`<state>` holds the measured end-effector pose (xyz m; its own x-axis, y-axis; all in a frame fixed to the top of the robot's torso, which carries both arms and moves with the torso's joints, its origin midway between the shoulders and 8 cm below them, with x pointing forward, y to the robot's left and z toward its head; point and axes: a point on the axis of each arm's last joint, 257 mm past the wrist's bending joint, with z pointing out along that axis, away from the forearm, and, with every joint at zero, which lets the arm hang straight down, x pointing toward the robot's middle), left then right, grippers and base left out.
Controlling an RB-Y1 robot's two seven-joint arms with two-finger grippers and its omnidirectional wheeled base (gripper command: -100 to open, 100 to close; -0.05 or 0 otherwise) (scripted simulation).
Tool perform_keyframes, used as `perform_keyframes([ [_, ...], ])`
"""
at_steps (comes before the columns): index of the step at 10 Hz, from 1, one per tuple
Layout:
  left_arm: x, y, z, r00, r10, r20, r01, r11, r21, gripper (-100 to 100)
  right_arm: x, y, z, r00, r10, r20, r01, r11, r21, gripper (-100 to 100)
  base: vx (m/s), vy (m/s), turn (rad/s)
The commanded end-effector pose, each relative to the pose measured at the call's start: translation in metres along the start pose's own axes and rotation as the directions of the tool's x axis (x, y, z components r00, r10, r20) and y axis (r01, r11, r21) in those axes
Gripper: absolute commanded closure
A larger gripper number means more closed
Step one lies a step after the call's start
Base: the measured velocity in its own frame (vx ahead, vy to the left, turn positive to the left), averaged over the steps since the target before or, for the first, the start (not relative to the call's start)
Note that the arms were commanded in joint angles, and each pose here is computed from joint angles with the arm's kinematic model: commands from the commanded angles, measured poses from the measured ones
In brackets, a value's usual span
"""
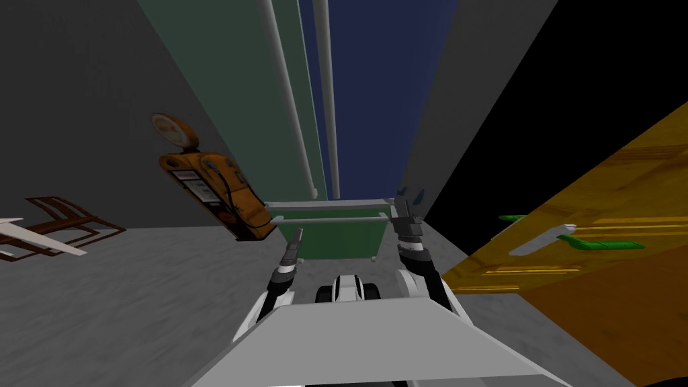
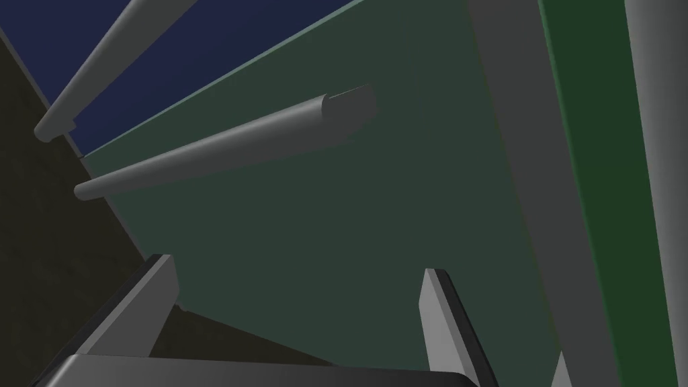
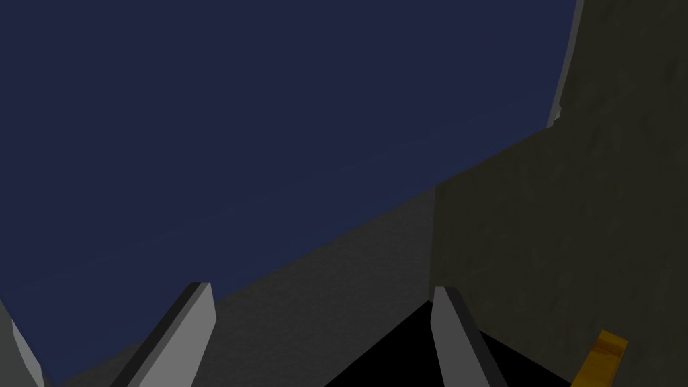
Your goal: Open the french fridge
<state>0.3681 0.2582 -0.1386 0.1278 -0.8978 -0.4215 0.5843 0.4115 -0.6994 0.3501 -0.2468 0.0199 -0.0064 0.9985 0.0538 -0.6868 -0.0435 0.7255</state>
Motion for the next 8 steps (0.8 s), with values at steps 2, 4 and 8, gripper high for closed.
perform_keyframes([
  [2, 0.007, 0.015, -0.016, 0.9999, 0.002, -0.015, -0.003, 0.9998, -0.021, -100, 0.0, 0.0, 0.0, 1.0, 0.0, 0.0, 0.0, 1.0, 0.0, 0, 0.076, -0.003, -0.003],
  [4, 0.013, 0.024, -0.029, 0.9996, 0.006, -0.029, -0.007, 0.9997, -0.022, -100, 0.0, 0.0, 0.0, 1.0, 0.0, 0.0, 0.0, 1.0, 0.0, 0, 0.087, -0.005, -0.005],
  [8, 0.023, 0.044, -0.053, 0.9988, 0.002, -0.05, -0.005, 0.9981, -0.062, -100, 0.0, 0.0, 0.0, 1.0, 0.0, 0.0, 0.0, 1.0, 0.0, 0, 0.104, -0.006, -0.003],
])
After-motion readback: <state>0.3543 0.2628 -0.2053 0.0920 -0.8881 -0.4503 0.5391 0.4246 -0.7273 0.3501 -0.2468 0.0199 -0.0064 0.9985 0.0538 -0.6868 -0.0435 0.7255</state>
